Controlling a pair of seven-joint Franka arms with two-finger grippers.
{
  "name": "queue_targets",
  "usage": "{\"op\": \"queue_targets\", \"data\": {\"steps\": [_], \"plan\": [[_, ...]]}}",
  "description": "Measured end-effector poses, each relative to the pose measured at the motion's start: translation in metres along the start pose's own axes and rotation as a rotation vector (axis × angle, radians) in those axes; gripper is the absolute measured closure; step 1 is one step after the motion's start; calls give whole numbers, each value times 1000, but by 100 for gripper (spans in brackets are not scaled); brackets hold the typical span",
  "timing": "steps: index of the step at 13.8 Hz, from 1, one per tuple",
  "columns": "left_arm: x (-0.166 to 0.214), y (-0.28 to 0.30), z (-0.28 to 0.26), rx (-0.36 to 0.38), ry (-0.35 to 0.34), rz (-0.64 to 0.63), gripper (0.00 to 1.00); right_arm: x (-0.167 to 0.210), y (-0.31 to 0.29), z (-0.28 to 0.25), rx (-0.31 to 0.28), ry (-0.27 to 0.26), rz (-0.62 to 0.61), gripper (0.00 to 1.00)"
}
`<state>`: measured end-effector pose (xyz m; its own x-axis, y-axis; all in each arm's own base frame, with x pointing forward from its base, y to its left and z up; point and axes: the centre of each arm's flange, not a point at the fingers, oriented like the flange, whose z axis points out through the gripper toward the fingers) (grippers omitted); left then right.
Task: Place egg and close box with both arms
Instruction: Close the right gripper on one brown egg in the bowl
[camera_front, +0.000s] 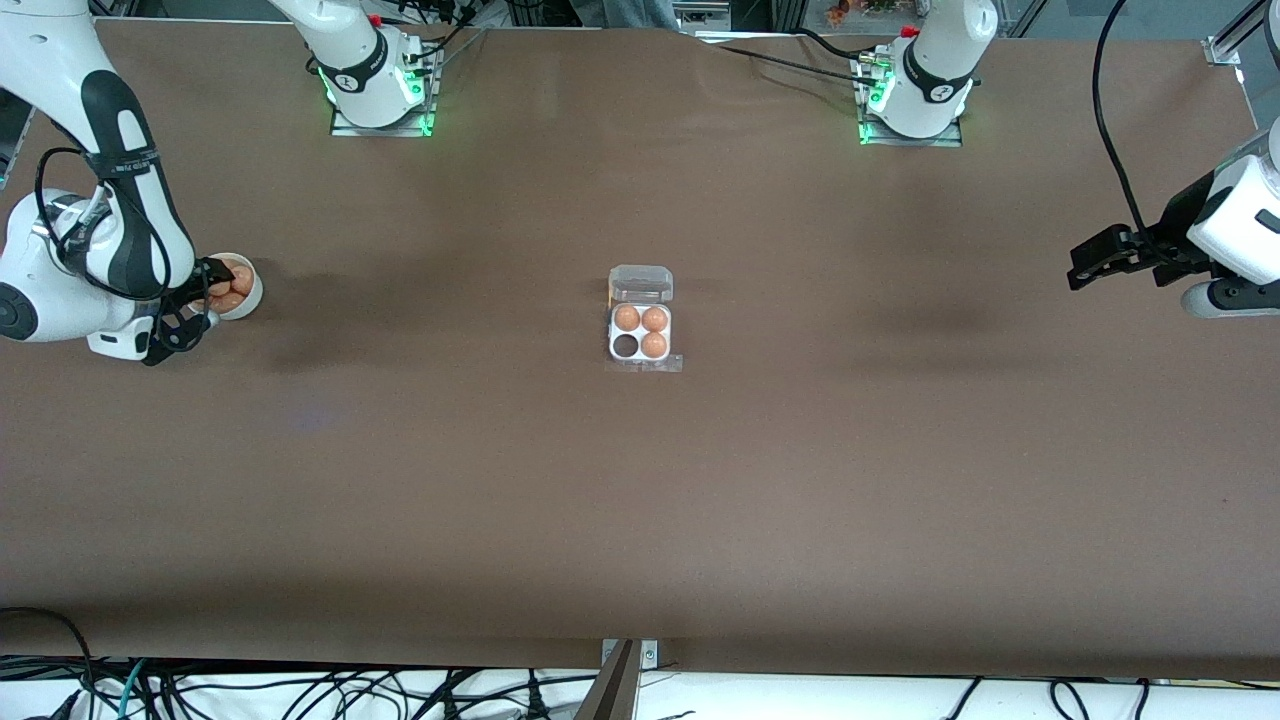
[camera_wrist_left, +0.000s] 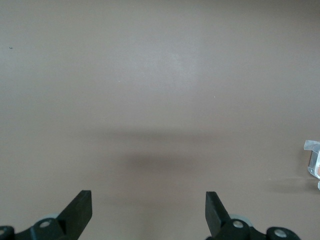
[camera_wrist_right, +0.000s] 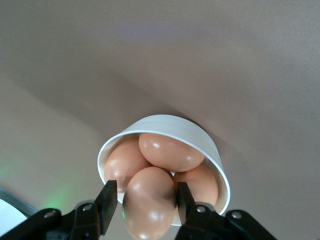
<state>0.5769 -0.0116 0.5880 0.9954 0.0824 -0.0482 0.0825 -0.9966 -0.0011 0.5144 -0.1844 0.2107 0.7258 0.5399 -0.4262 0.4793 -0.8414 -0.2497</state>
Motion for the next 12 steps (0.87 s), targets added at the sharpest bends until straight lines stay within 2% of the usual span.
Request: {"op": "queue_targets", "data": {"steps": [3, 5, 12], "plan": [[0, 0, 0, 0, 0, 0, 0, 1, 1, 2, 2, -3, 0, 45], [0, 0, 0, 0, 0, 0, 0, 1, 1, 2, 1, -3, 0, 52], [0, 0, 0, 0, -1, 0, 0, 0, 3, 1, -1, 0, 5, 52]]}}
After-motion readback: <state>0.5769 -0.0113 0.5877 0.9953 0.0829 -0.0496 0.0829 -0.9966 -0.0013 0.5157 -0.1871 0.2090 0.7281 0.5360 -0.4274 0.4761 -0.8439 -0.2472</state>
